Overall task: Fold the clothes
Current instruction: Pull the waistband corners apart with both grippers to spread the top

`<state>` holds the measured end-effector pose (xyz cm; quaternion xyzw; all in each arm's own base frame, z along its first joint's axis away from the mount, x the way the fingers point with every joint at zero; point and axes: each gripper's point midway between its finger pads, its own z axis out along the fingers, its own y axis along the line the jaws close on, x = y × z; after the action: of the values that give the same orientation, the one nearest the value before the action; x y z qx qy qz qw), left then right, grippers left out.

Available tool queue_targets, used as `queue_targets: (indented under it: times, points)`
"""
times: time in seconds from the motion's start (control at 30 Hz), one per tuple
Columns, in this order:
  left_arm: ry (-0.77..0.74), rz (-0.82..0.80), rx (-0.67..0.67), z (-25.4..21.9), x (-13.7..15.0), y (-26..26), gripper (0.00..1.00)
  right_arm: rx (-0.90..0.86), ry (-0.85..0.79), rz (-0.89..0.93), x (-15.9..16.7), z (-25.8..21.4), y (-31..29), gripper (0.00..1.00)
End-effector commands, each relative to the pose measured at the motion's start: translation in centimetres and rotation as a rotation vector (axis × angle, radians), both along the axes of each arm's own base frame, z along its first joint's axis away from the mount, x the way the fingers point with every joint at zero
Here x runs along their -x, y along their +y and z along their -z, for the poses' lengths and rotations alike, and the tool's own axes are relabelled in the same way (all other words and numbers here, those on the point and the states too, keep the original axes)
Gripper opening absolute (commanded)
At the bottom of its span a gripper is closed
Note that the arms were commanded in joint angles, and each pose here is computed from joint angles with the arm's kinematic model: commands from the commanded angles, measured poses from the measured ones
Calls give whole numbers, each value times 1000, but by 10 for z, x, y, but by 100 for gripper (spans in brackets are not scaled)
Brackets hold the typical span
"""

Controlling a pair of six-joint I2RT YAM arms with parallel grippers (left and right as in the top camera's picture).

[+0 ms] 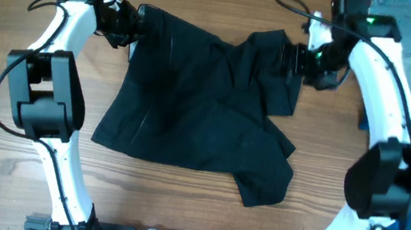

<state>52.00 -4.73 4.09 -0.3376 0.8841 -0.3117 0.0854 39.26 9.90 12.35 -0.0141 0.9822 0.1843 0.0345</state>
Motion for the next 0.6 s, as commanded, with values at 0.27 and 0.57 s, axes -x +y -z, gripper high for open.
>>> queue_targets:
  times: [0.27, 0.57]
  points:
    - [-4, 20, 7, 3, 0, 2, 17, -68, 103, 15, -3, 83, 10, 100]
    - [-7, 32, 38, 0, 0, -3, 17, -94, -52, 31, -56, 122, 13, 100]
